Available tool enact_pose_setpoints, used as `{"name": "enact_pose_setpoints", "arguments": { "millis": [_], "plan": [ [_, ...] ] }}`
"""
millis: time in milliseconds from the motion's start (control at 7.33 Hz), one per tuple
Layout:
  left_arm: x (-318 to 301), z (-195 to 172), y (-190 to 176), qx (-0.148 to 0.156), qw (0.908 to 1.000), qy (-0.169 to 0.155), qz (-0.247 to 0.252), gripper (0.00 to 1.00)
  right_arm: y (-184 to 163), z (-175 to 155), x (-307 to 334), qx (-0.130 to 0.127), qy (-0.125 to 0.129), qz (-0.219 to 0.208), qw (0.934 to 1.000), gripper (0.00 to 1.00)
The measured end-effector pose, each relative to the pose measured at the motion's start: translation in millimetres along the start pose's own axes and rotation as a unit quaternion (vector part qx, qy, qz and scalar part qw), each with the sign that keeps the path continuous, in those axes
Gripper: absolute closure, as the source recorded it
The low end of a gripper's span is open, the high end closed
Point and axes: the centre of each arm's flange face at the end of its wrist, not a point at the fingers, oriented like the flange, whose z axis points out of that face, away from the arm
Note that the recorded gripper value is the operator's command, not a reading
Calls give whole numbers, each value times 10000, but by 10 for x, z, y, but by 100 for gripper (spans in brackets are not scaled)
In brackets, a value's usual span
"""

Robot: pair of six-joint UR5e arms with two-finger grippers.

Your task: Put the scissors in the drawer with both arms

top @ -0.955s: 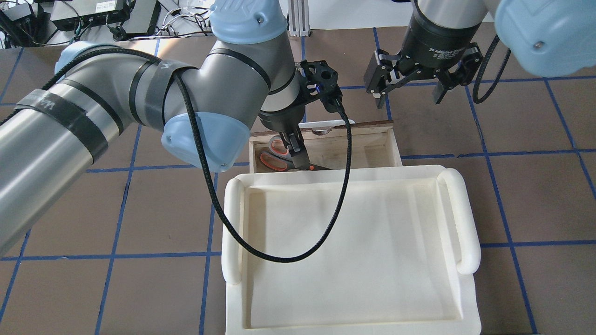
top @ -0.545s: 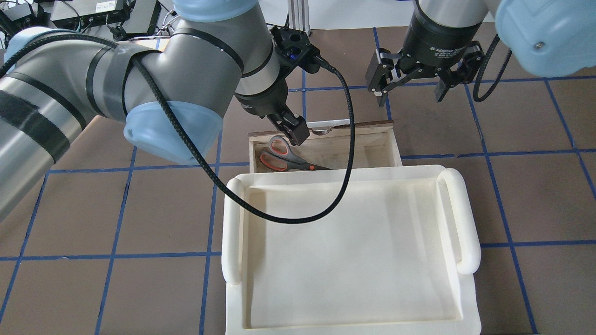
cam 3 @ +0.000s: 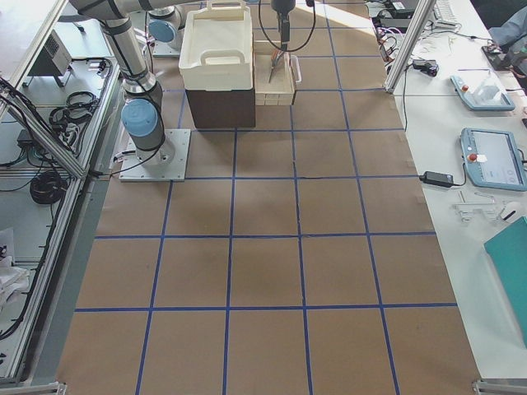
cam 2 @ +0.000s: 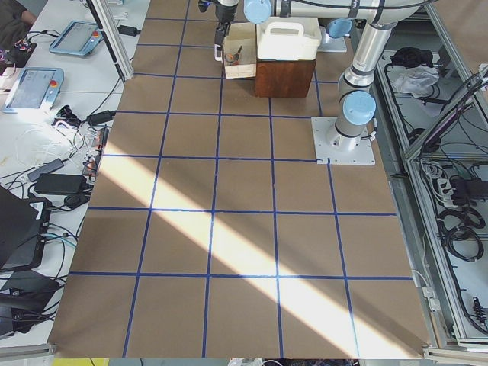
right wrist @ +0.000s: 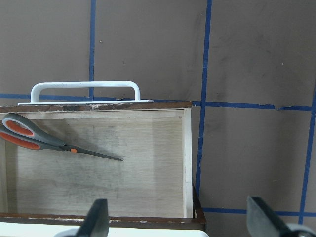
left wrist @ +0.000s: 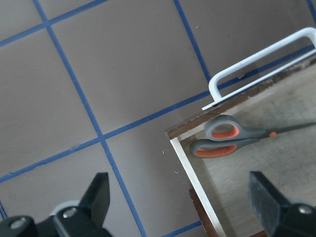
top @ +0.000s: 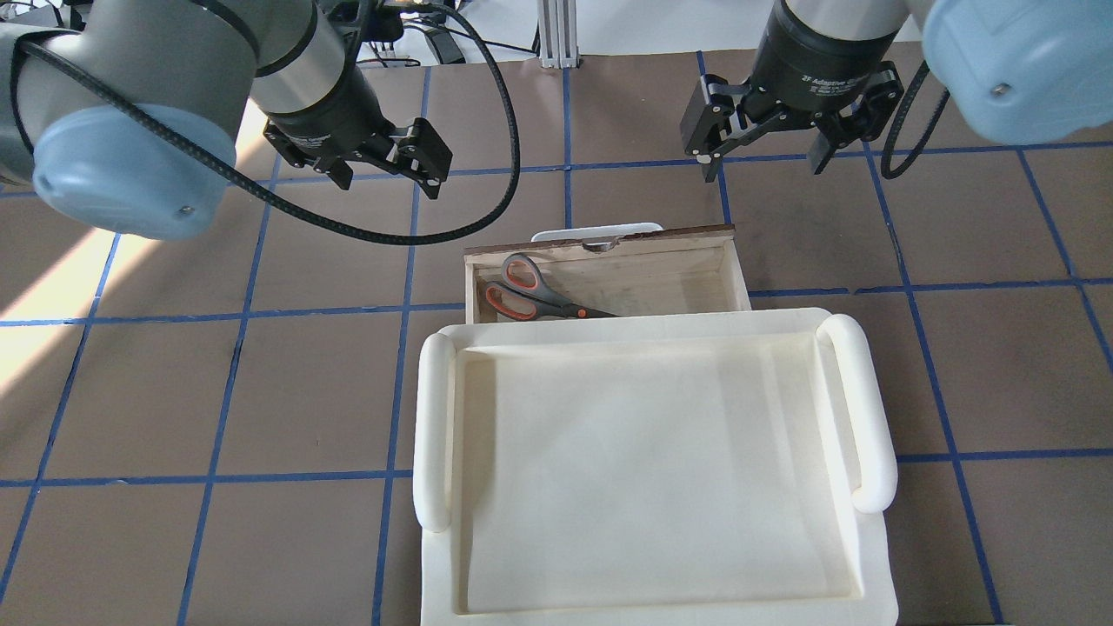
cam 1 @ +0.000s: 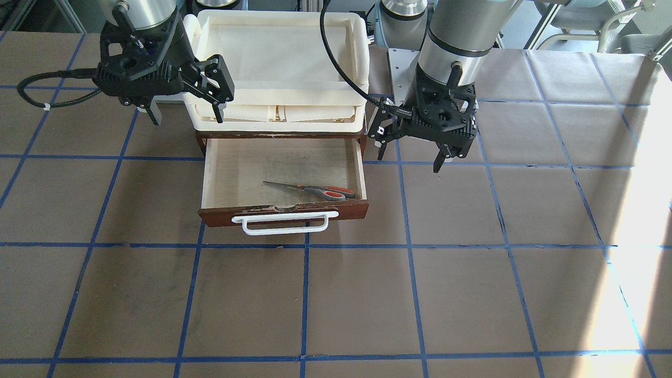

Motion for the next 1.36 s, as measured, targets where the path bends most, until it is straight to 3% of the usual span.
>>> {"name": "enact_pose_setpoints", "arguments": {
  "millis": [273,545,818,1364],
  "plan": [
    [-370,-109,9,-6,9983,-103,-577,0,-11,-11,-2,56,-7,-1,10000,0],
    [-643,-225,35,59,9961,-256,-846,0,-14,-14,-2,72,-5,-3,10000,0],
    [-725,-335,117,51,9948,-424,-922,0,-15,-15,-1,76,-5,-5,10000,0],
    [-740,-354,165,23,9946,-438,-941,0,-15,-14,0,73,0,-9,10000,0]
  ]
}}
